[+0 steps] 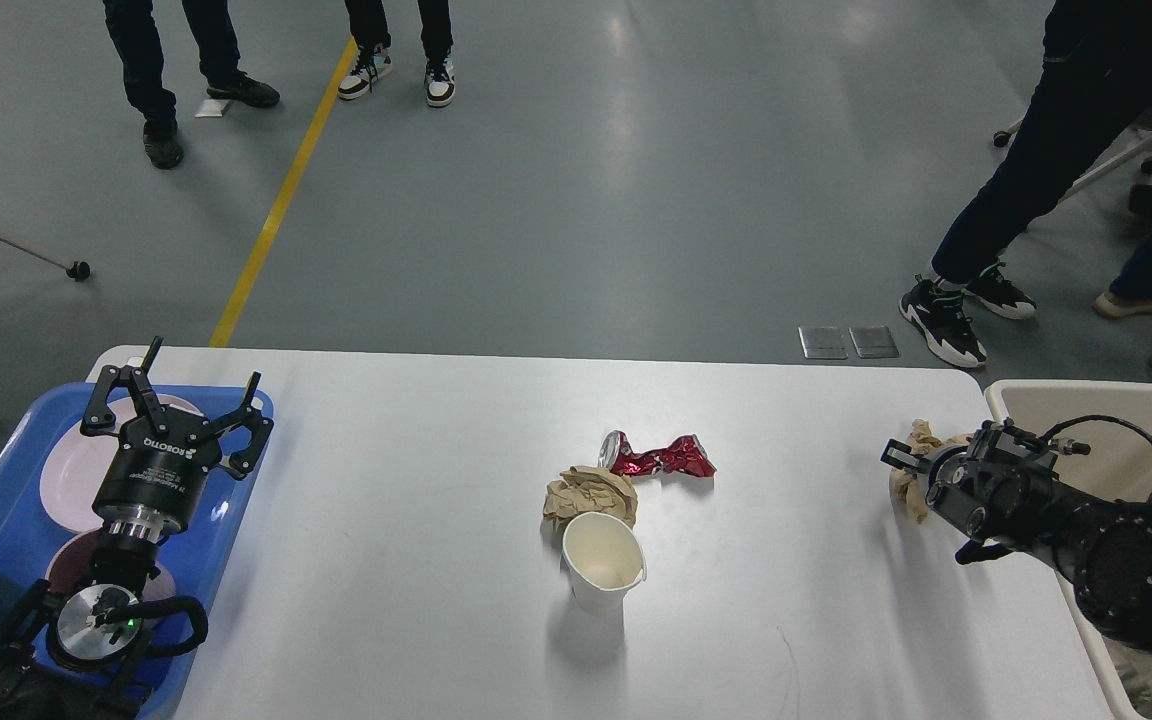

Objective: Tidy desktop
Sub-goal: 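Lower the right gripper and grasp the tan cloth, then carry the tan cloth into the white bin and release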

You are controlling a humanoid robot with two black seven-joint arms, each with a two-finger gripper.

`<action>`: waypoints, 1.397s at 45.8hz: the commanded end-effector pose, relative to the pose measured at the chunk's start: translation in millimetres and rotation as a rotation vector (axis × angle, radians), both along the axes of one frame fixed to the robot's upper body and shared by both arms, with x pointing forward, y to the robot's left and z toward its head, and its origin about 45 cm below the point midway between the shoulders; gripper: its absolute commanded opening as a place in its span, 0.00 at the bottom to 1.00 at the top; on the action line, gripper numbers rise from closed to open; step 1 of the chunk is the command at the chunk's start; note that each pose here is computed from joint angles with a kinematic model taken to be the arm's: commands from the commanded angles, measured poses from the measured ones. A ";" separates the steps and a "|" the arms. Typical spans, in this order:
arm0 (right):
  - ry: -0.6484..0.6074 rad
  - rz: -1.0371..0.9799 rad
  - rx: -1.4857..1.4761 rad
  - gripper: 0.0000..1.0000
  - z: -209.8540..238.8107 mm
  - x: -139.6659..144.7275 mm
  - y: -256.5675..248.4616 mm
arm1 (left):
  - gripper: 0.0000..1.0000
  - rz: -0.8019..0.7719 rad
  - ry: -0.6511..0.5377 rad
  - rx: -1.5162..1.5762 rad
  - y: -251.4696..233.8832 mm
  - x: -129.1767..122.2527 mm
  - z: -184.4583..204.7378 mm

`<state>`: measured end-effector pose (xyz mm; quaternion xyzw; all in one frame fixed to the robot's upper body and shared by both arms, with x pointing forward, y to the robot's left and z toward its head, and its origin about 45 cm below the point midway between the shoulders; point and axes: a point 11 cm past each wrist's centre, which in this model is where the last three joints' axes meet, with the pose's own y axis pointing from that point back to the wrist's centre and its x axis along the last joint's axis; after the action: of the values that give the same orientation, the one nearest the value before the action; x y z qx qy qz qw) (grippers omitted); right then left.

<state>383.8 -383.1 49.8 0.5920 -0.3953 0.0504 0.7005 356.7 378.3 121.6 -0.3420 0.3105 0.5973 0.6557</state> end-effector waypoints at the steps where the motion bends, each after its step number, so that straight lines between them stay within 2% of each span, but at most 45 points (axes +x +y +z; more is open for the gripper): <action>1: 0.007 -0.010 -0.005 0.00 -1.3 -2.2 -0.9 | 0.96 0.000 -0.001 0.000 -0.1 0.4 0.4; 25: 0.023 -0.028 0.004 0.00 -0.2 -3.4 -1.9 | 0.96 0.000 0.000 0.000 0.0 -0.1 -0.1; 31: 0.059 -0.012 0.048 0.00 6.8 -2.1 12.7 | 0.96 0.000 0.000 0.000 0.0 -0.1 -0.1; 35: 0.092 -0.062 0.043 0.00 32.5 -5.2 -11.4 | 0.96 0.000 0.000 0.000 0.0 -0.1 -0.1; 45: 0.206 -0.052 0.049 0.00 100.3 -12.2 -17.0 | 0.96 0.000 -0.001 0.000 -0.1 0.4 0.4; 55: 0.371 0.081 0.059 0.00 192.2 -26.0 12.2 | 0.96 0.001 0.000 0.000 0.4 -0.1 0.0; 64: 0.441 0.184 0.087 0.00 270.8 -48.0 45.6 | 0.96 0.000 -0.001 0.000 -0.1 0.4 0.4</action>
<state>349.0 -354.1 282.1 0.6385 -0.2080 -0.0376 0.7400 356.8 378.4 121.8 -0.3424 0.3103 0.5973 0.6555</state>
